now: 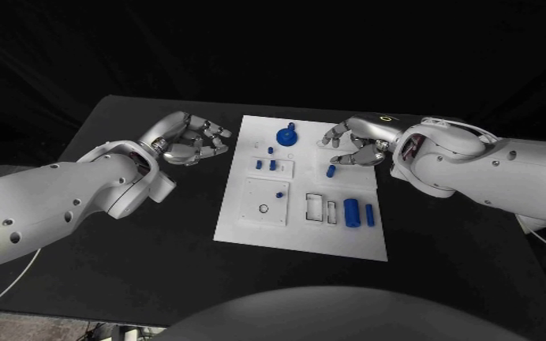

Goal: Assemble the parts on the task board

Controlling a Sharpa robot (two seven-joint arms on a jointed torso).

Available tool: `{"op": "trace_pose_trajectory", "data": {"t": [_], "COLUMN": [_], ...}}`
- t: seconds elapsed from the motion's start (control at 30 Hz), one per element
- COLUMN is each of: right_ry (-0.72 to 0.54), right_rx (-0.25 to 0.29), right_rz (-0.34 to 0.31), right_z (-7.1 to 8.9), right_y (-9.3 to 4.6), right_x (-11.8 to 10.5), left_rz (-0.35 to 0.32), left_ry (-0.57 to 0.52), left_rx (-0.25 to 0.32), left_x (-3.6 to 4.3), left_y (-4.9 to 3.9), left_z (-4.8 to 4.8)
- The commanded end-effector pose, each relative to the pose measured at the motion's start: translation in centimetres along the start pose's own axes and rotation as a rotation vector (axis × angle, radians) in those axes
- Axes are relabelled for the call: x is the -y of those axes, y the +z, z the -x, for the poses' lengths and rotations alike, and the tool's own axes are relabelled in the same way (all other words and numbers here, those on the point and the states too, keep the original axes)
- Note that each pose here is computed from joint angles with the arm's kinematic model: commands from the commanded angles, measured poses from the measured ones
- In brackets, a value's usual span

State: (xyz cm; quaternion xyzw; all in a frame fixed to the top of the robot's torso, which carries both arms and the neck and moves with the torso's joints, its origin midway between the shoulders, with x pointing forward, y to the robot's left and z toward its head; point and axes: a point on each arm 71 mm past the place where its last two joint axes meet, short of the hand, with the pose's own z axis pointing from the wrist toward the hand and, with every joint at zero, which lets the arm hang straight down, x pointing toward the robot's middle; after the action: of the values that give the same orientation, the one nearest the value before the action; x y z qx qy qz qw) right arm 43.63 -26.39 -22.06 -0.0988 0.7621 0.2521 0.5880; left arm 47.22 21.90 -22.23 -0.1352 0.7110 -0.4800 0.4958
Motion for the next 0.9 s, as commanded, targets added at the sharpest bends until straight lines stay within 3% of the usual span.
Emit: {"op": "trace_pose_trajectory", "data": {"t": [0.03,0.37,0.9], "right_ry": [-0.021,0.001,0.000], "right_rx": [-0.072,-0.127,-0.197], "right_rz": [-0.025,-0.009,-0.014], "right_z": [-1.2,-3.7,-5.4], "right_y": [0.2,0.8,1.3], "right_x": [0.3,0.2,0.1], "left_rz": [-0.014,-0.010,-0.004], "left_ry": [-0.004,-0.006,-0.010], "left_rx": [-0.010,-0.013,-0.023], "left_x": [0.13,-0.02,-0.13], "left_y": [0.00,-0.19,-0.24], "left_z": [-0.16,-0.14,-0.27]}}
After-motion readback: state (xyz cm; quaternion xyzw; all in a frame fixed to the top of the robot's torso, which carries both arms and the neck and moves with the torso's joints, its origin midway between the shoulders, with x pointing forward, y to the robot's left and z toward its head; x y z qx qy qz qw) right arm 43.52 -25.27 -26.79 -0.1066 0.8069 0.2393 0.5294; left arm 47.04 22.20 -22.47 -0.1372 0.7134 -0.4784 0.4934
